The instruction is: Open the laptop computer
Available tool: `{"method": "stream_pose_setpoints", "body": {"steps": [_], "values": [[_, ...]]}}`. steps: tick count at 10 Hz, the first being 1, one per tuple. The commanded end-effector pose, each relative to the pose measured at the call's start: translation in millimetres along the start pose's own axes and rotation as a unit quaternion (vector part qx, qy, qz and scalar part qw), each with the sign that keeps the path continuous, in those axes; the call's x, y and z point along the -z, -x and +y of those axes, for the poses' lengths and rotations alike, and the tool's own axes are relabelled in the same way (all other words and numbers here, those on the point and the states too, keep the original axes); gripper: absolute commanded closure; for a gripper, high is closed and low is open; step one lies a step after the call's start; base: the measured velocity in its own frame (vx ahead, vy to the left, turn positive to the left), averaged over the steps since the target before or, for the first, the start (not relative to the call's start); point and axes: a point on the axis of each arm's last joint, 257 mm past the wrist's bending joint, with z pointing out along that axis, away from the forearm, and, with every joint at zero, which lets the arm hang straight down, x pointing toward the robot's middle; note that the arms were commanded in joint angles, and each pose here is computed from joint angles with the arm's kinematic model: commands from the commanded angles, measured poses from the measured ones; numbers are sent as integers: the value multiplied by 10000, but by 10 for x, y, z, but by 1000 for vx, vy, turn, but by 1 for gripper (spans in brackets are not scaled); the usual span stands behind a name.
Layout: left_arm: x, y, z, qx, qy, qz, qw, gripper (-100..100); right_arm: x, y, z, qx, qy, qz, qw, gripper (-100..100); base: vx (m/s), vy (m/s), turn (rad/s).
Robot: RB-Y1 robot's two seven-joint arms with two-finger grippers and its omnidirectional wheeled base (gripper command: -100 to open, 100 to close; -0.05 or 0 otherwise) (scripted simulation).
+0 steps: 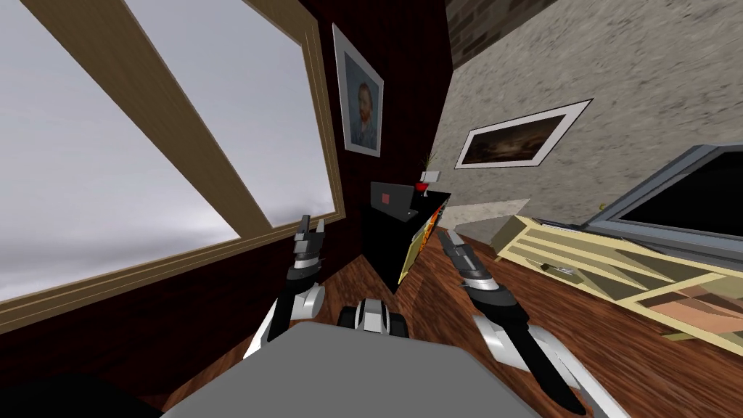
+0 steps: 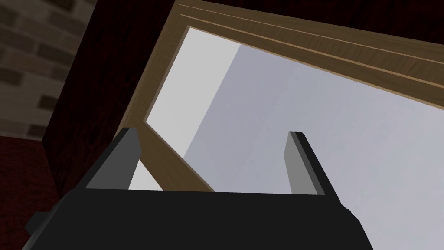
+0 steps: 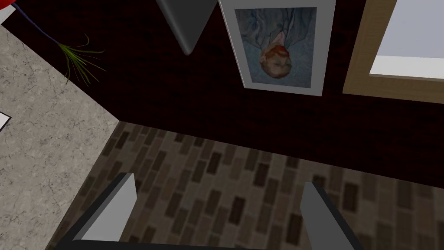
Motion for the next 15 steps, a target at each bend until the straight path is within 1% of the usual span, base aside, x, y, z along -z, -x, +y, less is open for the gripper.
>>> {"method": "stream_pose_setpoints", "body": {"steps": [1, 2, 3, 4, 5, 6, 7, 8, 9, 10, 11, 12, 13, 14, 15], "values": [[0, 0, 0, 0, 0, 0, 10000, 0, 7, 53, -99, 803, 94, 197, 9965, -100, -4, 61, 60], [0, 0, 0, 0, 0, 0, 10000, 0, 7, 53, -99, 845, 95, 197, 9962, -100, -3, 45, 49], [0, 0, 0, -1, 0, 0, 10000, 0, 5, 96, -165, 1315, 161, 310, 9907, -100, -8, 50, 82], [0, 0, 0, 0, 0, 0, 10000, 0, 5, 96, -165, 1346, 162, 310, 9903, -100, -1, 41, 38], [0, 0, 0, -1, 0, 0, 10000, 0, -2, 143, -230, 1820, 236, 419, 9821, -100, 6, 46, 82], [0, 0, 0, -1, 0, 0, 10000, 0, -2, 143, -230, 1852, 238, 419, 9815, -100, 2, 43, 48], [0, 0, 0, -1, 0, 0, 10000, 0, -13, 194, -293, 2318, 321, 523, 9708, -100, 5, 56, 68], [0, 0, 0, -1, 0, 0, 10000, 0, -13, 194, -293, 2357, 323, 522, 9699, -100, 6, 45, 48], [0, 0, 0, -1, 0, 0, 10000, 0, -28, 247, -354, 2817, 413, 622, 9566, -100, 10, 49, 101], [0, 0, 0, -1, 0, 0, 10000, 0, -28, 247, -354, 2858, 415, 620, 9554, -100, 8, 38, 42], [0, 0, 0, -1, 0, 0, 10000, 0, -46, 301, -413, 3305, 511, 714, 9397, -100, 7, 40, 68], [0, 0, 0, -1, 0, 0, 10000, 0, -46, 301, -413, 3349, 514, 711, 9382, -100, 6, 31, 55], [0, 0, 0, -1, 0, 0, 10000, 0, -69, 356, -470, 3784, 614, 799, 9202, -100, 7, 32, 99], [0, 0, 0, -1, 0, 0, 10000, 0, -69, 356, -470, 3826, 618, 797, 9184, -100, 9, 24, 45], [0, 1, 0, -1, 0, 0, 10000, 0, -94, 410, -525, 4246, 721, 878, 8982, -100, 18, 22, 87]]}}
